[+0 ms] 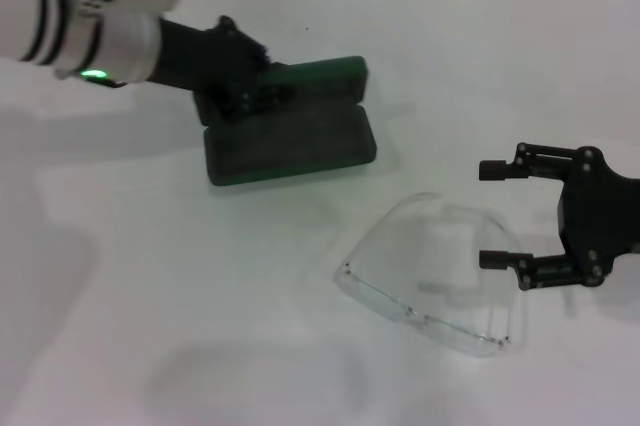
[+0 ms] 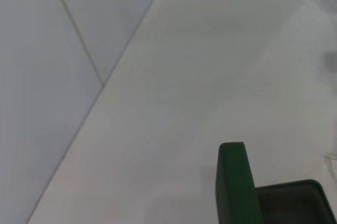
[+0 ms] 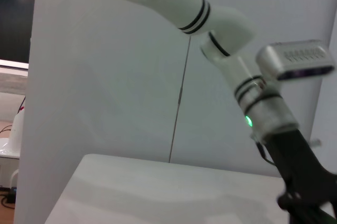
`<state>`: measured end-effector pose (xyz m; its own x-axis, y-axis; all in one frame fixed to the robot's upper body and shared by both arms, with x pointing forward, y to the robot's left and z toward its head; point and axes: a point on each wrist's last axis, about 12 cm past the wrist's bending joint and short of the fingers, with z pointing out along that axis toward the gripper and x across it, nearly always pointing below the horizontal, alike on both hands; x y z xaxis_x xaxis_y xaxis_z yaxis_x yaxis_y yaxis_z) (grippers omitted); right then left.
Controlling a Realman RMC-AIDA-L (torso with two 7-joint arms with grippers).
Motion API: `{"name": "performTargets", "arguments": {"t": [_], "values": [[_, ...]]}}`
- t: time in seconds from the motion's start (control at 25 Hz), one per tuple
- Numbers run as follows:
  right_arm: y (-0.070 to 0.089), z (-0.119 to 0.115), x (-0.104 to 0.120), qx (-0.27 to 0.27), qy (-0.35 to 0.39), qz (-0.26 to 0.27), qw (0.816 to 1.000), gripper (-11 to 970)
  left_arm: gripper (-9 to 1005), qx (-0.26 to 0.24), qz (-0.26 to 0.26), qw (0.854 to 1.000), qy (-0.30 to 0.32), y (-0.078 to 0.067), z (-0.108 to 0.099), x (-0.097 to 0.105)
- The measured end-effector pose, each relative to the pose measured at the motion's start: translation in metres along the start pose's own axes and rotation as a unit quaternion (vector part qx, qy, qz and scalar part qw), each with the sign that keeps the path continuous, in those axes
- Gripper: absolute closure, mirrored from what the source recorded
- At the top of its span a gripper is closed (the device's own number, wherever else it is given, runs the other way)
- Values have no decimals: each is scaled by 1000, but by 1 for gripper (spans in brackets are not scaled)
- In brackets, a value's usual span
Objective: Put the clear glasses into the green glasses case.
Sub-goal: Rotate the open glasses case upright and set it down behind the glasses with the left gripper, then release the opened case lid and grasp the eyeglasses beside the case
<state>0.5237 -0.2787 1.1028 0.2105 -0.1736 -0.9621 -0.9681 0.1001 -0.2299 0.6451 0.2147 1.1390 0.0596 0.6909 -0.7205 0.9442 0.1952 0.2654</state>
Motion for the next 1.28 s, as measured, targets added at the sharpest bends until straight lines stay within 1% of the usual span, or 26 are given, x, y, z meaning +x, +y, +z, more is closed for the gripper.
{"name": "performTargets", "arguments": {"t": [0.12,0.24,0.32,0.48,0.72,0.84,0.92,1.0,1.12,1.2,1.28], "values": [[5,-2,2,2,-1,-1,1000,171,798,16,19,1000,2,-1,19,-11],[7,-2,3,2,-2,2,1000,171,798,35,34,999,-3,-4,28,-21],[9,-2,4,1,-3,3,1000,171,798,46,38,998,-5,-7,32,-24],[11,-1,4,-4,-4,5,1000,172,799,55,37,998,-8,-10,36,-26],[14,-2,4,-8,-10,11,1000,172,799,47,24,998,-19,-11,37,-26],[16,-4,5,-3,-9,13,1000,172,746,46,23,998,-22,-11,37,-26],[17,-5,6,0,-7,15,1000,172,711,45,18,998,-36,-11,36,-29],[18,-5,7,2,-6,17,1000,172,676,43,8,997,-66,-12,33,-30],[16,-5,5,0,-7,18,1000,172,623,29,-17,989,-145,-16,16,-25],[11,-4,-1,-6,-5,27,1000,173,572,10,-36,977,-209,-24,2,-15],[2,-3,-12,-20,11,45,999,173,505,-20,-60,961,-268,-36,-11,1]]}}
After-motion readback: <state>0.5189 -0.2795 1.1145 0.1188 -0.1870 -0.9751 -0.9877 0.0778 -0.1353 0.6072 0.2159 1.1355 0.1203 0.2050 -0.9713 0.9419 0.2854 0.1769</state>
